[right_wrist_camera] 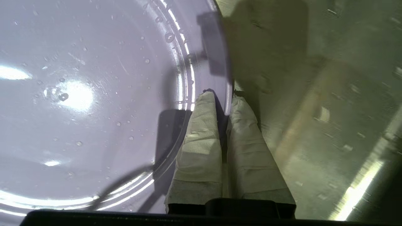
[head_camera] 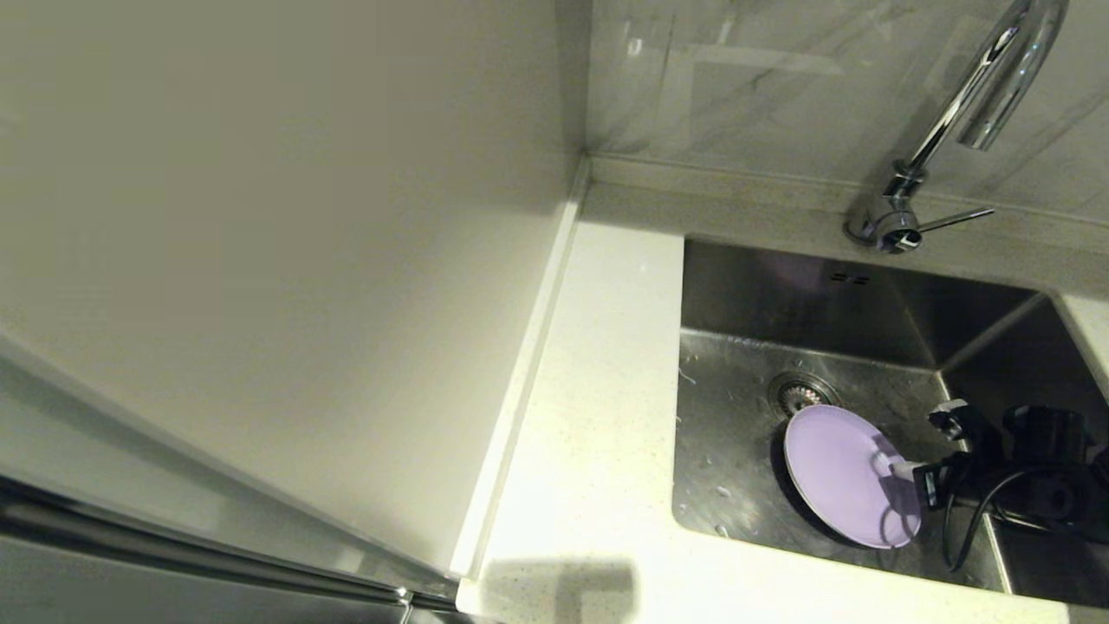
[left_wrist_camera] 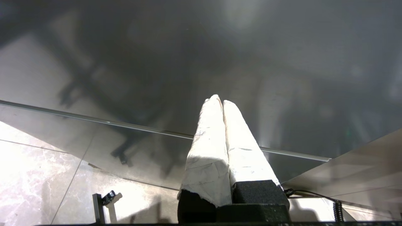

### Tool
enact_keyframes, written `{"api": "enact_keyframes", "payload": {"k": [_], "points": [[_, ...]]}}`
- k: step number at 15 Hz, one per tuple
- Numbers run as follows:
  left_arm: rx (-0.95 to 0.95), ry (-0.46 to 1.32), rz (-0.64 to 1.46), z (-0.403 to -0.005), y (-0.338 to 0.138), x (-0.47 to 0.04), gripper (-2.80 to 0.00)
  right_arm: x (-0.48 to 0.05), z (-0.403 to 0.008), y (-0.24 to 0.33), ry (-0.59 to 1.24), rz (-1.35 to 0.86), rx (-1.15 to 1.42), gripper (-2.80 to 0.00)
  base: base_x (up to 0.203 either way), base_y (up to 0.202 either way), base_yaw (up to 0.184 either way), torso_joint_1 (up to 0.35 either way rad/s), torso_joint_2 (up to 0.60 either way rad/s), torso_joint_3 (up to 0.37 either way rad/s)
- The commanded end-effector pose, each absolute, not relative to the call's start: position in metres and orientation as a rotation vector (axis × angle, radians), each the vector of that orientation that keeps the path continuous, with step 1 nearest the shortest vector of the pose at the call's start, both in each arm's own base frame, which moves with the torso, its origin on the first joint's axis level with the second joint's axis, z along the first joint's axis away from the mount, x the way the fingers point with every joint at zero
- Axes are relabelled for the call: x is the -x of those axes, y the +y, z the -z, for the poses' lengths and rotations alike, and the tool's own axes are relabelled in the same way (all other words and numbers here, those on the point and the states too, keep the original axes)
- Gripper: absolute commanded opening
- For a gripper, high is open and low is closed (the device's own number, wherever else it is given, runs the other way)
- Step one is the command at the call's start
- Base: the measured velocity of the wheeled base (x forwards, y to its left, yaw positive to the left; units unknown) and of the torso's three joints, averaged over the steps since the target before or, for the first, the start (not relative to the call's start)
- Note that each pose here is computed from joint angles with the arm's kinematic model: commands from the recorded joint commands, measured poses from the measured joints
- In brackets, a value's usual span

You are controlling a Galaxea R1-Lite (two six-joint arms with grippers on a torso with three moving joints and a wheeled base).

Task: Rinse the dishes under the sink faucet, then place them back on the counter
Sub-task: Place the plate on the table

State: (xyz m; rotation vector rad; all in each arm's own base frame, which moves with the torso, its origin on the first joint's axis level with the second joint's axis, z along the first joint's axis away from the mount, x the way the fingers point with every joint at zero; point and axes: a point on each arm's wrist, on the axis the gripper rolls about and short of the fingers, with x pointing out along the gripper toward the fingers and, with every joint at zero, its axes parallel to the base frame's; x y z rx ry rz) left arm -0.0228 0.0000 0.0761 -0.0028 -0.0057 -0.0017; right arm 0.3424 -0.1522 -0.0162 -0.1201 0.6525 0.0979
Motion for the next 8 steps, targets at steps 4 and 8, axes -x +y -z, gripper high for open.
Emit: {"api": "enact_keyframes", "payload": {"k": [4,8], "points": [[0.003,-0.004,0.002,-0.075,0.000,0.023,-2.80,-0.340,-0.007,-0.169,0.588,-0.043,0.144,-2.80,0.000,0.000,0.000,0.000,0.00,0.000],[0.003,-0.004,0.002,-0.075,0.000,0.023,-2.80,-0.337,-0.051,-0.178,0.486,0.037,0.150,-2.80,0.000,0.000,0.000,0.000,0.00,0.000]]}}
